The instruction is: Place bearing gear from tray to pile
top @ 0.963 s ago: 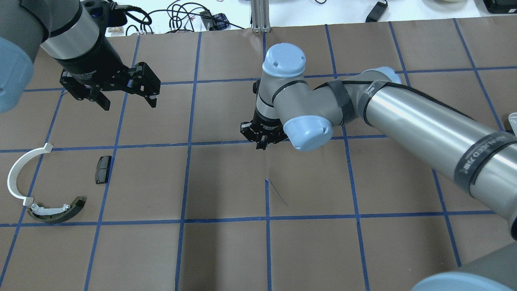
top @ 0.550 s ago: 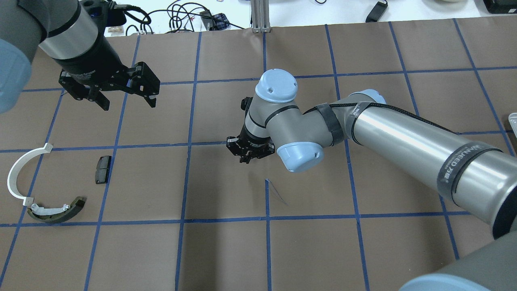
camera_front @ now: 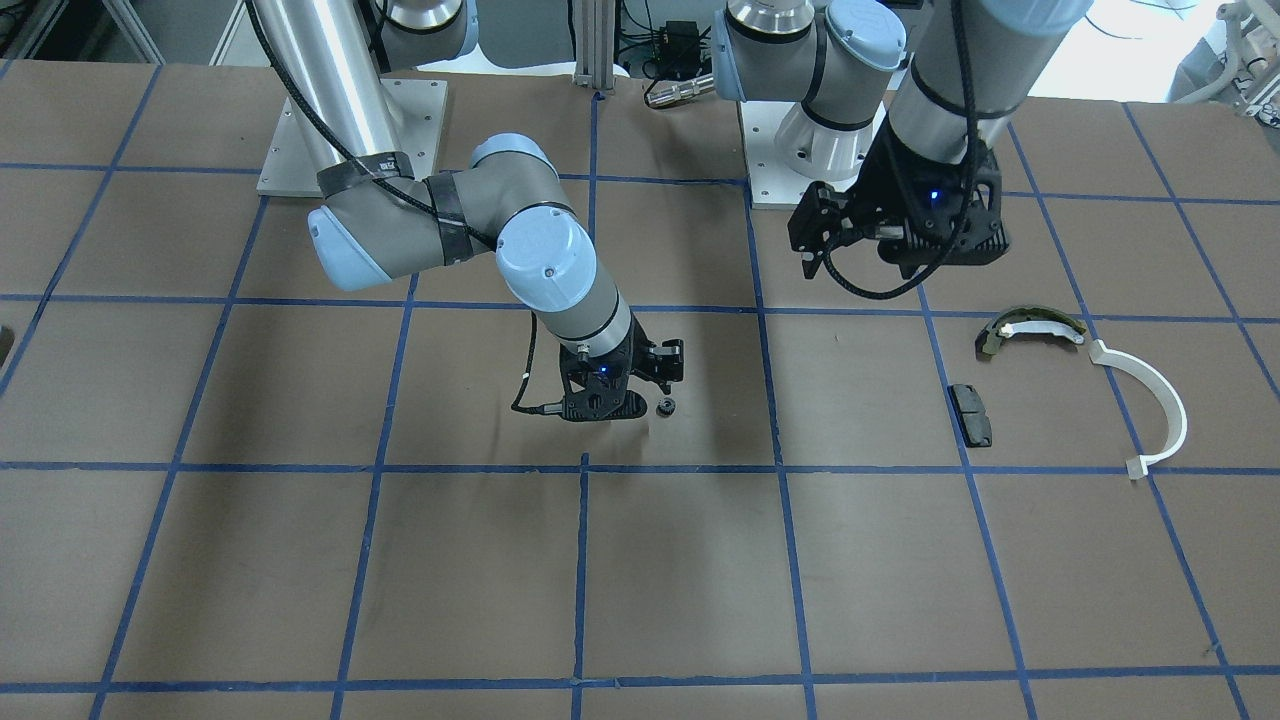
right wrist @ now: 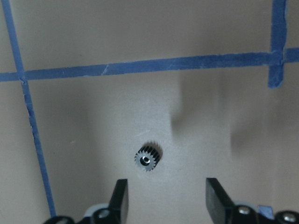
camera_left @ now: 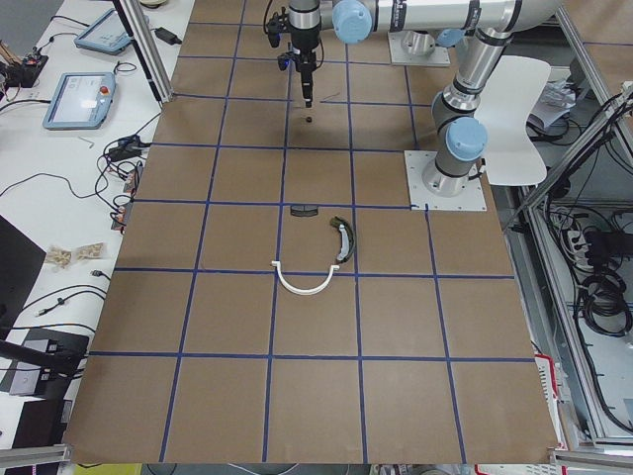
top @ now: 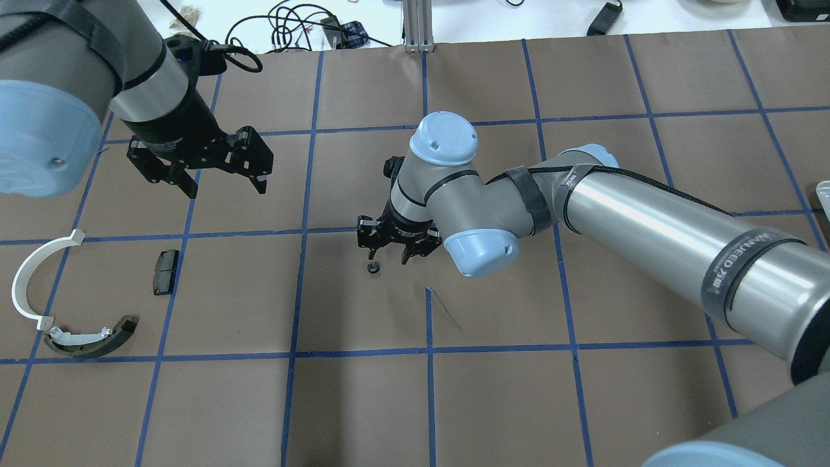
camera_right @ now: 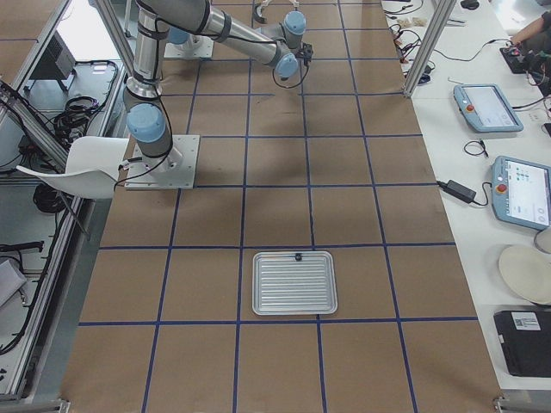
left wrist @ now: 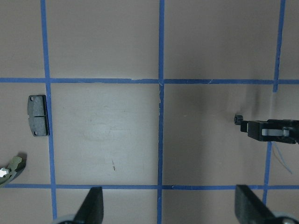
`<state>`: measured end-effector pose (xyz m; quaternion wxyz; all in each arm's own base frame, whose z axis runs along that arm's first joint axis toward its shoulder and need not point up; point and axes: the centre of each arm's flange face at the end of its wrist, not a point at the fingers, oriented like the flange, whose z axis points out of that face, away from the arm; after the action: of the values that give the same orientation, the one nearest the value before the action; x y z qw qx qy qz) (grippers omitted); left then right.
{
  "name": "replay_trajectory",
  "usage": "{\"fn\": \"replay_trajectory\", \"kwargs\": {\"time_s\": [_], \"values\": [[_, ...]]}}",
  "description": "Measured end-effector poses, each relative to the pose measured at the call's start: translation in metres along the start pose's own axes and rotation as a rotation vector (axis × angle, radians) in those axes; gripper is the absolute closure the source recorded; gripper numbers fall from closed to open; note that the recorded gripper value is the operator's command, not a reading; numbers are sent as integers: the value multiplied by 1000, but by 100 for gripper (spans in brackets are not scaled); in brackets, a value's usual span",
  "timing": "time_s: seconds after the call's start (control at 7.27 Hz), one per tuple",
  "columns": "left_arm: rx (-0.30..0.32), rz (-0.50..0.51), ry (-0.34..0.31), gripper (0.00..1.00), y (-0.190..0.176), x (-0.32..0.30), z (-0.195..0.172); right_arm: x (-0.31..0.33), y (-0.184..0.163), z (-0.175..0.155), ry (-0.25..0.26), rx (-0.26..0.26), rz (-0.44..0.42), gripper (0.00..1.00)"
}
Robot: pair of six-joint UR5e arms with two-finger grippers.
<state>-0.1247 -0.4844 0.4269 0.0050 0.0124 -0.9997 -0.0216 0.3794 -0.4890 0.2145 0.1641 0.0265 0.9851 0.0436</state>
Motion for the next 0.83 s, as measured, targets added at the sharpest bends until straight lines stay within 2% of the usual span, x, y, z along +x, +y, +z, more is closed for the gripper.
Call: {"fn": "replay_trajectory", "kwargs": {"time_s": [0.14, 0.41, 0.69, 0.83], "values": [[-1, 0, 1, 0, -6, -1, 49, 12, -12, -11, 28, 34, 11, 0], [-16, -16, 1, 0, 1, 0, 146, 80, -51, -56, 142, 114, 24, 0], [-39, -30, -3, 0, 11, 30, 193, 173, -76, -122, 223, 105, -26, 0], [-21, -22, -6, 0, 14, 64, 209, 225, -85, -154, 240, 93, -77, 0]]}}
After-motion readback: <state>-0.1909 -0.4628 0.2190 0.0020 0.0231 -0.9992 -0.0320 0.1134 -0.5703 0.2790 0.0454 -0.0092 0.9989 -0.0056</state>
